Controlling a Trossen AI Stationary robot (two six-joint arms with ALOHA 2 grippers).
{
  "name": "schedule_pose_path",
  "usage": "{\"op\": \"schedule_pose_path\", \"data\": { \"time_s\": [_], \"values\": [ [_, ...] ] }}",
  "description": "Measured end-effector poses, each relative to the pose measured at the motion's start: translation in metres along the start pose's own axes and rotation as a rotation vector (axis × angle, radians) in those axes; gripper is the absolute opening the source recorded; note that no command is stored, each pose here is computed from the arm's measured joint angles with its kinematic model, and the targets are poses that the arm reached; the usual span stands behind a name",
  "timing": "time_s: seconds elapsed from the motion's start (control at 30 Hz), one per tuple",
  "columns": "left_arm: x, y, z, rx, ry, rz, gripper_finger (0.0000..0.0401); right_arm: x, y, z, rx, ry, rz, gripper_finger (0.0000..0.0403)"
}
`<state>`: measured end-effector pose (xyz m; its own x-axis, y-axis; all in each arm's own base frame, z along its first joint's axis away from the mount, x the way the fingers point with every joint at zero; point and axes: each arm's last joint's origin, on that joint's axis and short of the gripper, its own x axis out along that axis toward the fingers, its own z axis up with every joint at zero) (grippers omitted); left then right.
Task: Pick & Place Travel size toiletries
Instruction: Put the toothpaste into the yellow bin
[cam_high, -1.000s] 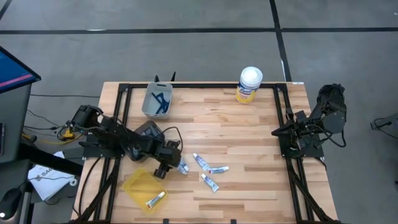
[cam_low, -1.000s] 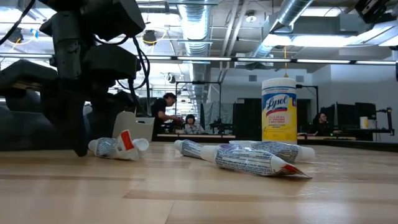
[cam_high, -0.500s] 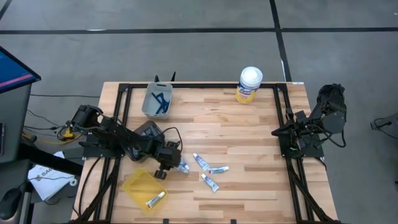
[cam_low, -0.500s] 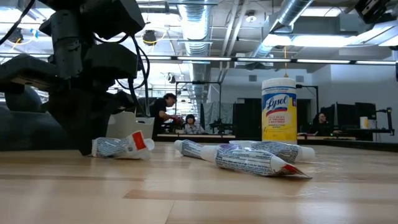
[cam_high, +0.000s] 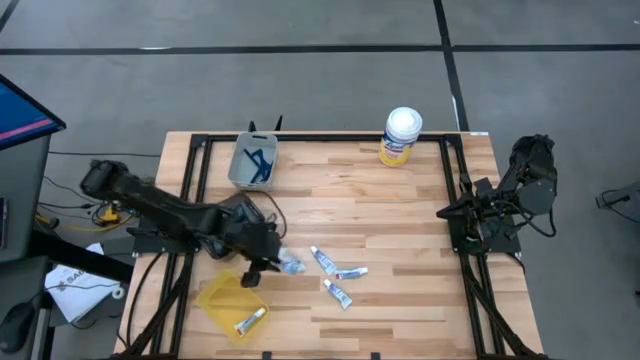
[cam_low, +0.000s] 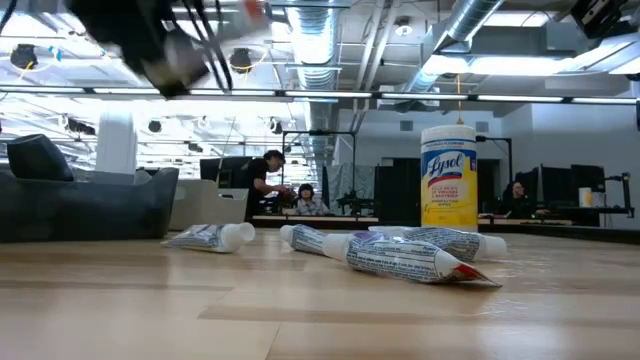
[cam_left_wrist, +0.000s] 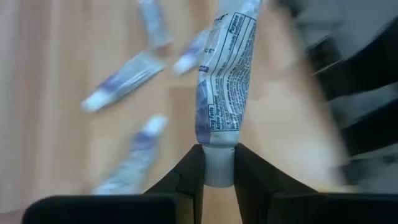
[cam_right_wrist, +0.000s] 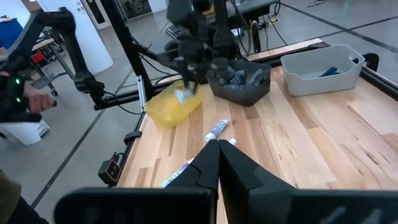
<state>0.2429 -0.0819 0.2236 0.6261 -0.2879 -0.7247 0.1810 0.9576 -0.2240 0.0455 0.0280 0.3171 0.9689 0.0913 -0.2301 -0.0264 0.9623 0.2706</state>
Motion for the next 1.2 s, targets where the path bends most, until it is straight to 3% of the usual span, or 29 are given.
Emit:
{"op": "schedule_pose_path", "data": {
  "time_s": [0.17,0.3,0.63,0.93,1.2],
  "values": [
    [-0.04,-0.031,-0.002,-0.079,-0.053,-0.232,0.0053,0.0,0.0,0.0,0.001,0.0,0.0,0.0001],
    [-0.056,-0.059,-0.02,-0.106,0.038,-0.32,0.0053,0.0,0.0,0.0,0.0,0.0,0.0,0.0001],
    [-0.031,-0.109,-0.068,-0.074,0.329,-0.252,0.0053,0.0,0.0,0.0,-0.003,0.002,-0.003,0.0001],
    [0.005,-0.106,-0.089,-0.097,0.52,-0.091,0.0067,0.0,-0.001,0.0,-0.005,-0.008,-0.023,0.0001],
    [0.004,-0.1,-0.089,-0.184,0.54,-0.035,0.0079,0.0,-0.001,0.0,-0.004,-0.009,-0.022,0.0001]
  ]
}}
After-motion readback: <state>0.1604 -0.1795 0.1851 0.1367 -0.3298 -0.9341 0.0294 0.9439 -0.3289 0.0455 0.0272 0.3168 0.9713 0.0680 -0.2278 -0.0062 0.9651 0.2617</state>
